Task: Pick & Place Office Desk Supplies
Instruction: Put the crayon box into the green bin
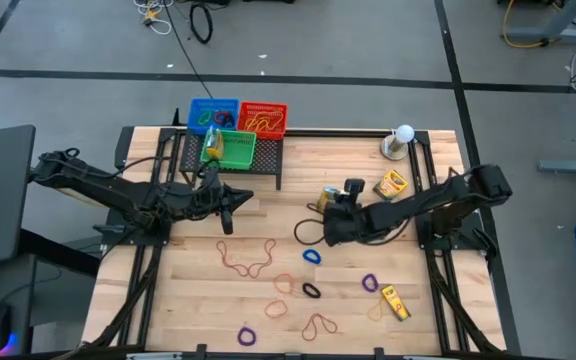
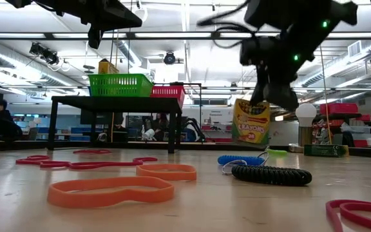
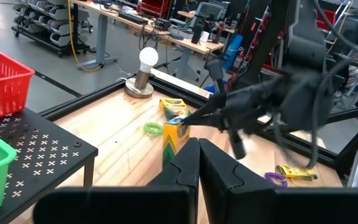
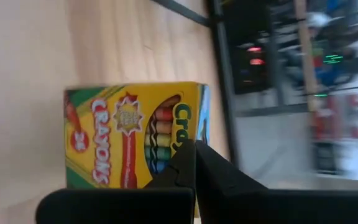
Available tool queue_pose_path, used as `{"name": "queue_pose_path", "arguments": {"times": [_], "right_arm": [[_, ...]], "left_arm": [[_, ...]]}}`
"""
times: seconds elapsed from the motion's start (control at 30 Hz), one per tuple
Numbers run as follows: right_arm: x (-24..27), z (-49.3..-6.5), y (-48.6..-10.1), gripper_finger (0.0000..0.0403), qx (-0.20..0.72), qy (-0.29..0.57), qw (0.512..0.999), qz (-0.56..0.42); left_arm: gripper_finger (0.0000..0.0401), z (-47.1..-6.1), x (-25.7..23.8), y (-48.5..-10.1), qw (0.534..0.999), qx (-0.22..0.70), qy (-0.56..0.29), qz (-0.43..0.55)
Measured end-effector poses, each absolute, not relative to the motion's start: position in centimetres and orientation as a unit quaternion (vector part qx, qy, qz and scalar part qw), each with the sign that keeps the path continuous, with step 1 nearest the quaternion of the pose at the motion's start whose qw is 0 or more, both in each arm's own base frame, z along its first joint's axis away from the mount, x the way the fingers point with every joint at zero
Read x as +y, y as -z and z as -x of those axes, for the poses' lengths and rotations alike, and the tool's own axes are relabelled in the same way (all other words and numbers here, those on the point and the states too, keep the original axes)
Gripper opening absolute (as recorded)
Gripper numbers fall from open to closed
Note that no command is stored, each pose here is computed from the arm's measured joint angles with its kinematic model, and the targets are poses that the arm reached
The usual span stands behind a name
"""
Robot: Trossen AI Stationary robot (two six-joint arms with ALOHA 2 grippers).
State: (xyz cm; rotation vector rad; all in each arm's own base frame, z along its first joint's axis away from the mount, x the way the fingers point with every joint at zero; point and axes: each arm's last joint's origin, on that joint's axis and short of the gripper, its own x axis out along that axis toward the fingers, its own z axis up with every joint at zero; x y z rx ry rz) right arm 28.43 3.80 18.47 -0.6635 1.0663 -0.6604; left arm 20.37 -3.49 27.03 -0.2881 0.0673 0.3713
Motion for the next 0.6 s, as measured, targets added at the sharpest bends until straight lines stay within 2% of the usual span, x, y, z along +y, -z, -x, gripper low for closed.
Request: {"name": "queue_pose_path", "arguments": {"times": [0.17, 0.6], "right_arm": [[4.3, -29.0, -16.9, 0.0000, 0.492, 0.317, 0.718, 0.377], [5.8, -29.3, -15.9, 0.0000, 0.492, 0.279, 0.734, 0.375]], "left_arm": [[0.0009, -20.4, -3.5, -27.0, 0.972, 0.035, -0.184, 0.144], [0.0009, -20.4, -3.5, -27.0, 0.972, 0.036, -0.185, 0.143]]}}
